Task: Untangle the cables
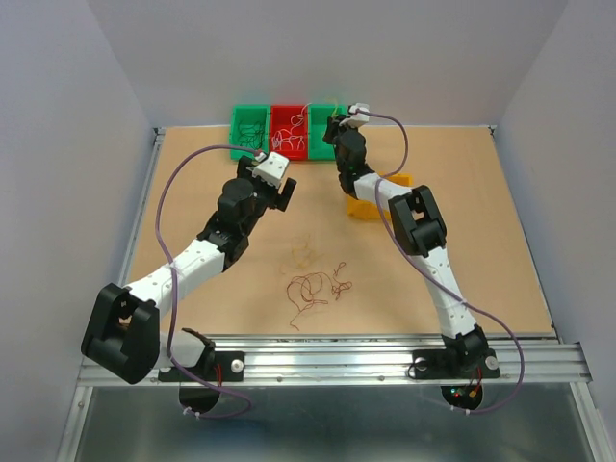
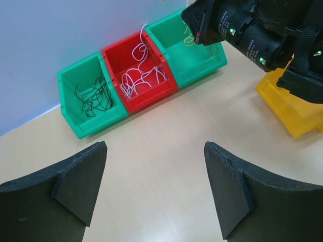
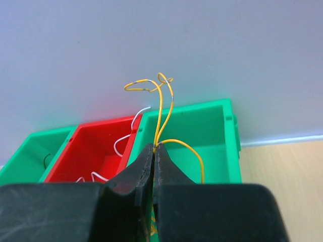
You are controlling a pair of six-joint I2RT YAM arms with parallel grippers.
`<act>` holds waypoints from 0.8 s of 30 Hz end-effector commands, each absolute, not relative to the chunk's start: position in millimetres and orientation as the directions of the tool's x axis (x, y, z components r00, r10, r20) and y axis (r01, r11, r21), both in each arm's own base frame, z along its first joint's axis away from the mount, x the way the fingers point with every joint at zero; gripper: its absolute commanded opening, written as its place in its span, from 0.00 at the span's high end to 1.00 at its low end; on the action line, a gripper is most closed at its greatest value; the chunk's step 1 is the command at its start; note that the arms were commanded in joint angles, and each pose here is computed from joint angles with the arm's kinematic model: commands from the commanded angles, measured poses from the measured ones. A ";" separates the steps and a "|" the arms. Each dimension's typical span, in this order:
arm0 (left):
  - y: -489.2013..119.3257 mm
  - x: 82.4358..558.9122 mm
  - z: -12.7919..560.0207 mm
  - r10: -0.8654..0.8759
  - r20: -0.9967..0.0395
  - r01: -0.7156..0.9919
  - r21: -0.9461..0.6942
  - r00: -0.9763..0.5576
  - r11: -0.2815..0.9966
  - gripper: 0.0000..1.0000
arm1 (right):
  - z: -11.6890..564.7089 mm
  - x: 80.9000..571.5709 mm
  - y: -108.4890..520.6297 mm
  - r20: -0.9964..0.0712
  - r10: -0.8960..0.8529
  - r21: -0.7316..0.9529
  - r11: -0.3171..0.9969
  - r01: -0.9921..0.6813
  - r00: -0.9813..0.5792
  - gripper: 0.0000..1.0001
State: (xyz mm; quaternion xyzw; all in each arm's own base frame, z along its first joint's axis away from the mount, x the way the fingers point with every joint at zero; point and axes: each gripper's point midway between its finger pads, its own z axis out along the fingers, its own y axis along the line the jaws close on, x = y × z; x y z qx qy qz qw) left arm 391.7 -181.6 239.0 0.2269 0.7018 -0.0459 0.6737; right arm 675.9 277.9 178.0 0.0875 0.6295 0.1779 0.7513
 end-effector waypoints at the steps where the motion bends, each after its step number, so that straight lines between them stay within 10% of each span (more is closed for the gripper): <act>1: -179.0 394.3 265.0 0.217 -0.973 0.352 0.231 0.080 0.907 0.11 | 209.9 688.5 269.5 -0.886 0.389 0.361 0.920 -0.149 0.252 0.99; 6: -176.7 394.4 266.9 0.218 -0.972 0.343 0.233 0.083 0.910 0.11 | 207.0 694.6 275.0 -0.881 0.392 0.357 0.918 -0.173 0.263 0.98; 17: -176.5 393.4 267.3 0.218 -0.972 0.344 0.233 0.084 0.910 0.11 | 214.3 687.2 272.2 -0.889 0.383 0.349 0.921 -0.171 0.250 0.47; 24: -176.7 393.8 267.4 0.218 -0.972 0.344 0.233 0.084 0.910 0.11 | 227.5 684.4 272.1 -0.885 0.386 0.348 0.920 -0.182 0.261 0.45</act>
